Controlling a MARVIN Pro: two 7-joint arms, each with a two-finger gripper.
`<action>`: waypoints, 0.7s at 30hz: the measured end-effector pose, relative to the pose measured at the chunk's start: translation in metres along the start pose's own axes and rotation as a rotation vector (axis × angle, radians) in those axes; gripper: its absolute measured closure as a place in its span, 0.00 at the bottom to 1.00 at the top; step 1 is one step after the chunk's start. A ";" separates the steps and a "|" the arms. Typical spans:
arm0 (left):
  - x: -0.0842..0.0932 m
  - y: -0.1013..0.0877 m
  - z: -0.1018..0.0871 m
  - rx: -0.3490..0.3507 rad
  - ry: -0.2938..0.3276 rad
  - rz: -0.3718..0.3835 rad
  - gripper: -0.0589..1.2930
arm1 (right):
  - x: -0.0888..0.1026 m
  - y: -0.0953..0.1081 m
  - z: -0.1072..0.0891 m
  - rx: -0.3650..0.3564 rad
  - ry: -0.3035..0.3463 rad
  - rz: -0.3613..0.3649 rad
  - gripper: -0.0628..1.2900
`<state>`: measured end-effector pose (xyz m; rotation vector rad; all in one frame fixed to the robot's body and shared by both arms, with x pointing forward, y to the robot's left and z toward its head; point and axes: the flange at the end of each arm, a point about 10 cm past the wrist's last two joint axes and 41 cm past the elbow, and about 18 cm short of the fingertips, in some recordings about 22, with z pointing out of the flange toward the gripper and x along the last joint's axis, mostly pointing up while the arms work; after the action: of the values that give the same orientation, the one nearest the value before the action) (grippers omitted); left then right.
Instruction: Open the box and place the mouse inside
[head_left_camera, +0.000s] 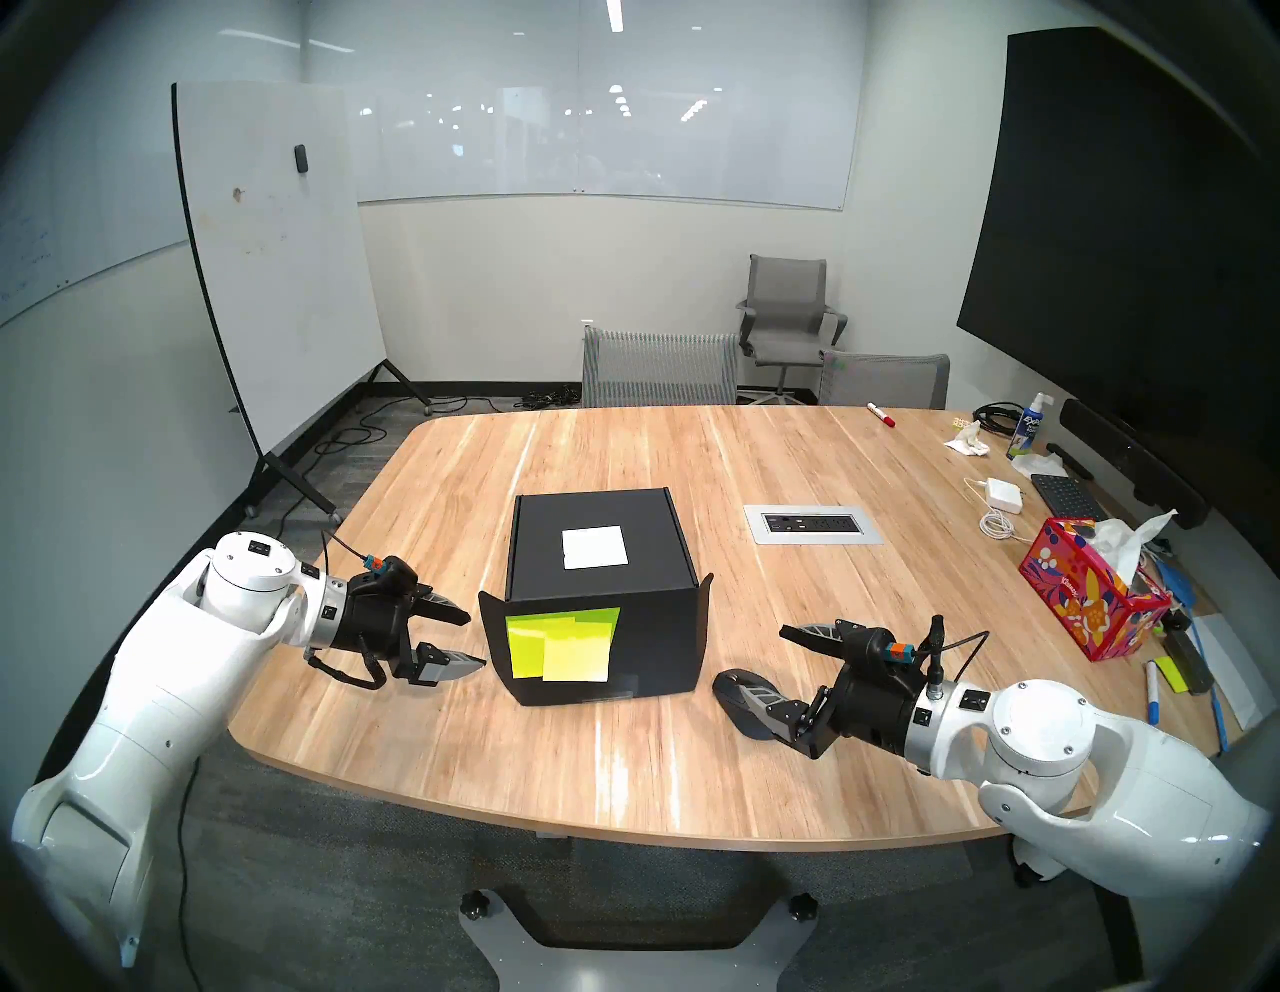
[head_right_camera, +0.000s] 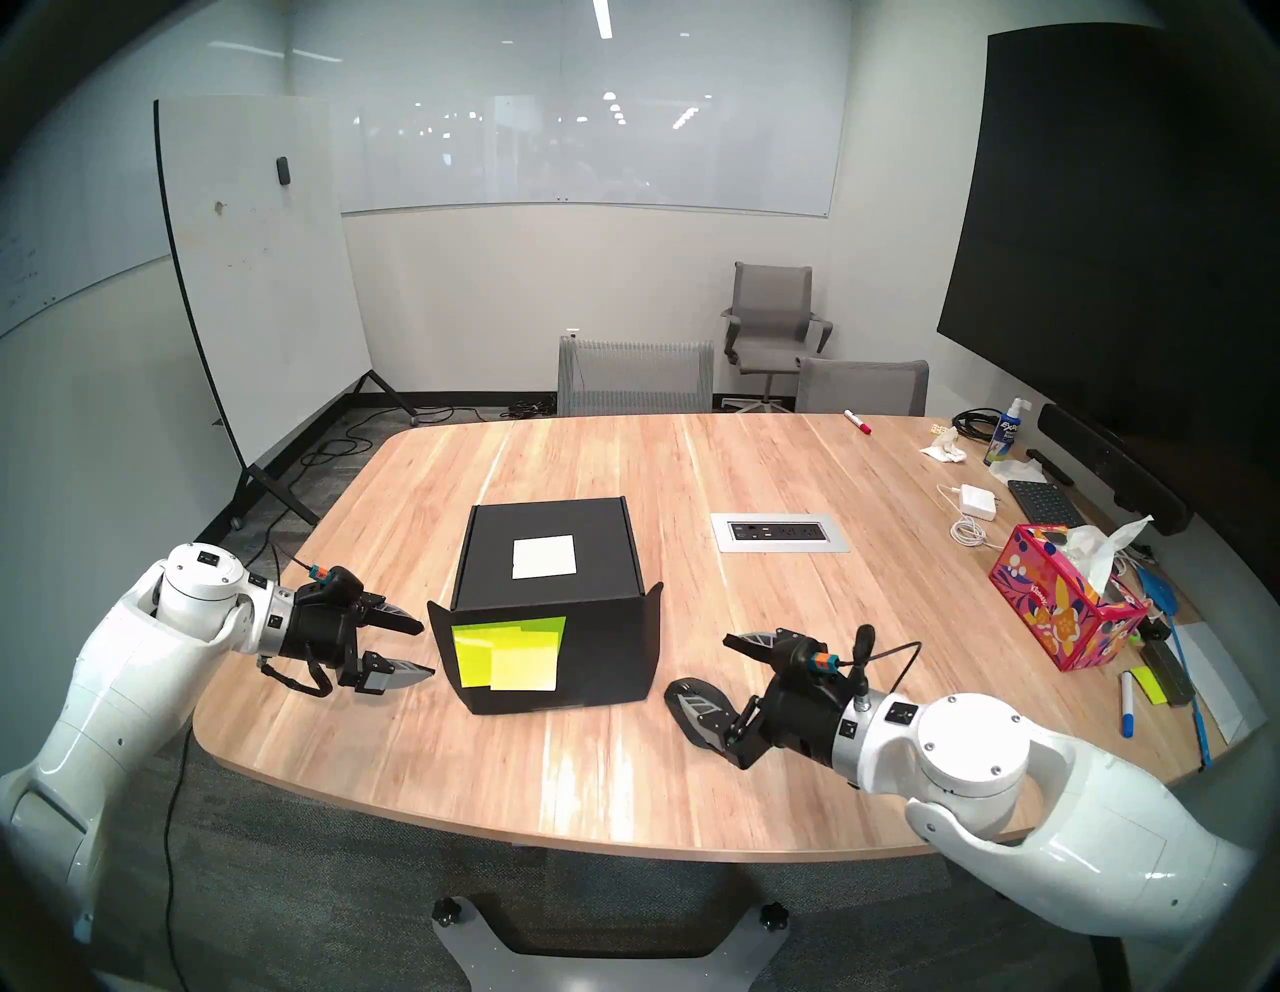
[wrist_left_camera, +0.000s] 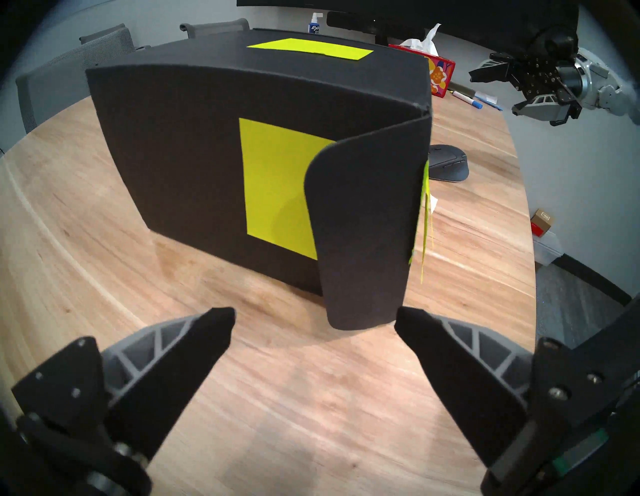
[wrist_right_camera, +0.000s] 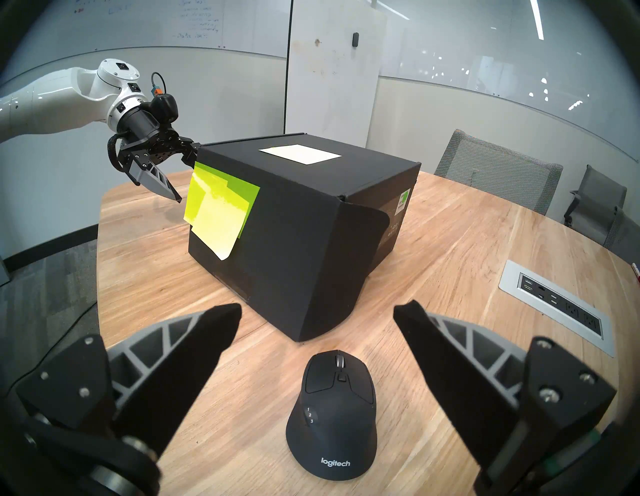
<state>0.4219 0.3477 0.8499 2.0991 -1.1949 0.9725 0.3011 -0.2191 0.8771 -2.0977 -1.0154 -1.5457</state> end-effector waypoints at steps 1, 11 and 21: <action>0.000 0.000 0.000 -0.003 -0.001 0.001 0.02 | 0.000 0.000 0.000 0.000 0.000 0.000 0.07; 0.002 0.002 0.004 -0.018 -0.003 0.005 0.02 | 0.000 0.000 0.000 0.000 0.000 0.000 0.07; 0.005 0.007 0.009 -0.020 0.005 0.006 0.02 | 0.000 0.000 0.000 0.000 0.000 0.000 0.07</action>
<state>0.4204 0.3352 0.8487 2.0775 -1.2046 0.9635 0.3011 -0.2191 0.8771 -2.0975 -1.0153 -1.5458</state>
